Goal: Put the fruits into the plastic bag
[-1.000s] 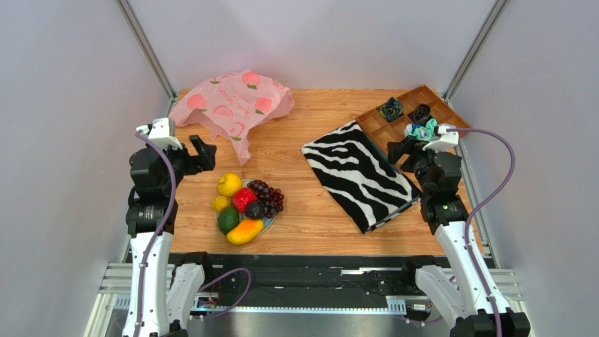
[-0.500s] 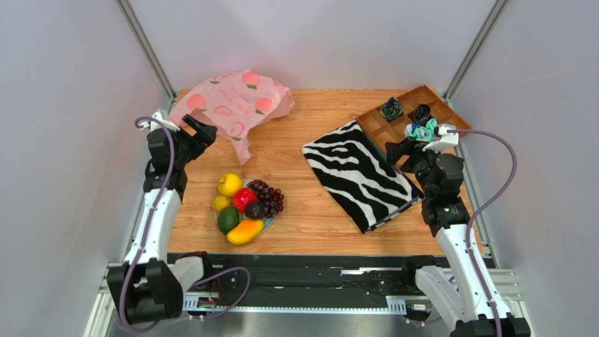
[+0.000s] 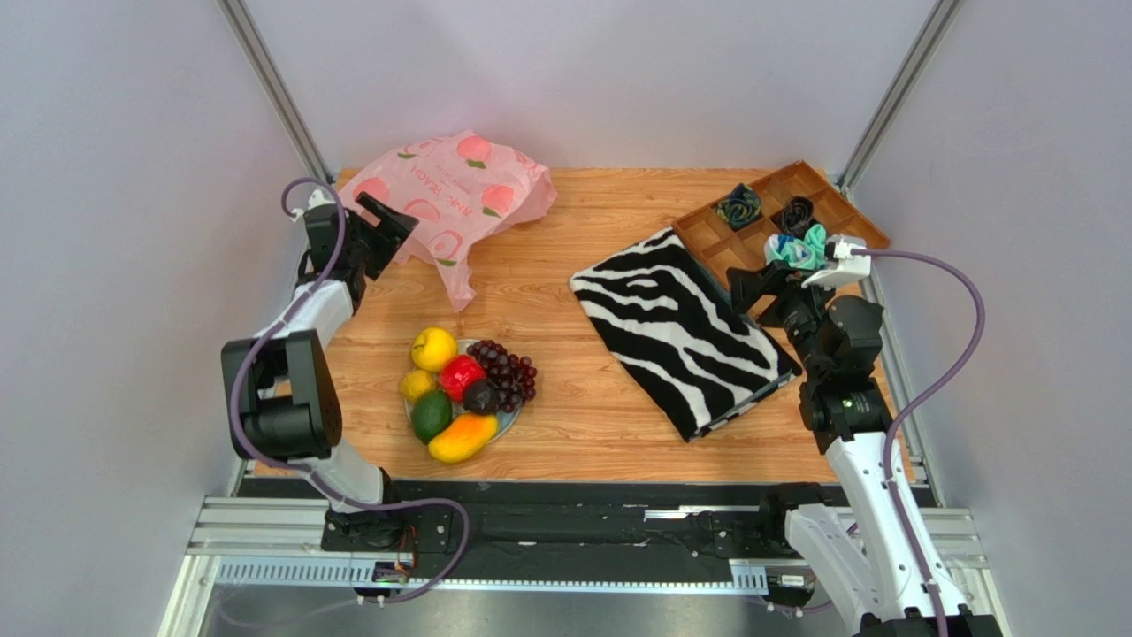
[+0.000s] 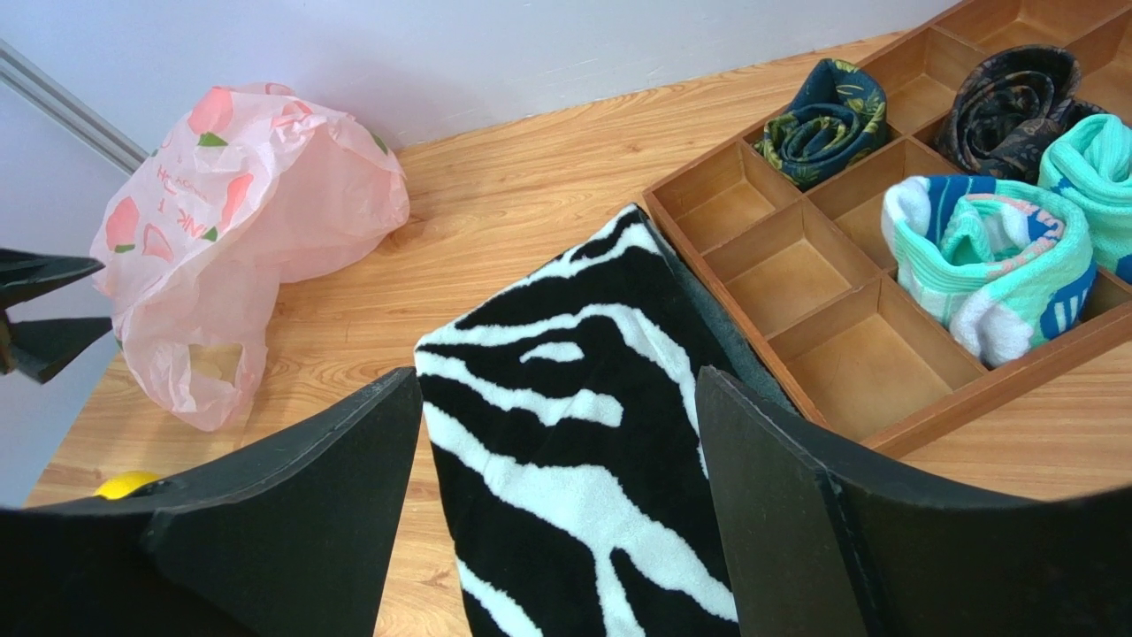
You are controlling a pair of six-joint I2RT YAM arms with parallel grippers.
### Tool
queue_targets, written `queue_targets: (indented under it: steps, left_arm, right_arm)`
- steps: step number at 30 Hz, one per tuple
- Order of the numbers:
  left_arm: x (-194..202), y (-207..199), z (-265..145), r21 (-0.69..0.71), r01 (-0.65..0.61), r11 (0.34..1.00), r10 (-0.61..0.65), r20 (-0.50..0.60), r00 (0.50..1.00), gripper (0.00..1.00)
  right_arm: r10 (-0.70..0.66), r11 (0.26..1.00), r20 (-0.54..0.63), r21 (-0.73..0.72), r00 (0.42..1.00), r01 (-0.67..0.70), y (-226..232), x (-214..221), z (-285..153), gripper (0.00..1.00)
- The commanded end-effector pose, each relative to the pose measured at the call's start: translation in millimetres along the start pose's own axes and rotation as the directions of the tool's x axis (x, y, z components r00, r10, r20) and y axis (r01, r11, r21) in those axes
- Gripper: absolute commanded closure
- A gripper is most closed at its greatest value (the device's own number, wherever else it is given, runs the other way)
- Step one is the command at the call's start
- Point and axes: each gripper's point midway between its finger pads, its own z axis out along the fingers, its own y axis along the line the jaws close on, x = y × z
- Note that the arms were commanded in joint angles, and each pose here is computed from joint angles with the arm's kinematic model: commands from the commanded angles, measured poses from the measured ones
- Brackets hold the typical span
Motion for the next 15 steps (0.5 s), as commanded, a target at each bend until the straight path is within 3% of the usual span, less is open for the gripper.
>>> queue_targets:
  steps: [1, 6, 10, 12, 15]
  left_arm:
    - [-31, -29, 22, 0.145, 0.011, 0.989, -0.016, 0.029, 0.999, 0.11]
    - [-35, -23, 47, 0.152, 0.001, 0.988, -0.001, 0.003, 1.000, 0.16]
    - [-32, -25, 57, 0.183, 0.005, 0.983, 0.001, -0.031, 1.000, 0.26]
    - [-36, -34, 57, 0.226, -0.009, 0.974, 0.013, -0.015, 1.000, 0.34]
    - [-43, -47, 54, 0.275, -0.051, 0.960, 0.053, 0.000, 0.999, 0.58]
  right_arm:
    - [-0.003, 0.999, 0.063, -0.045, 0.998, 0.006, 14, -22, -2, 0.21]
    - [-0.005, 0.999, 0.058, -0.038, 0.998, 0.007, 12, -20, 0, 0.21]
    - [-0.008, 1.000, 0.045, -0.029, 0.999, 0.009, 9, -18, 3, 0.21]
    - [-0.009, 1.000, 0.043, -0.025, 0.999, 0.010, 9, -18, 4, 0.20]
    - [-0.020, 0.999, 0.028, -0.032, 0.999, 0.021, 9, -14, 7, 0.21]
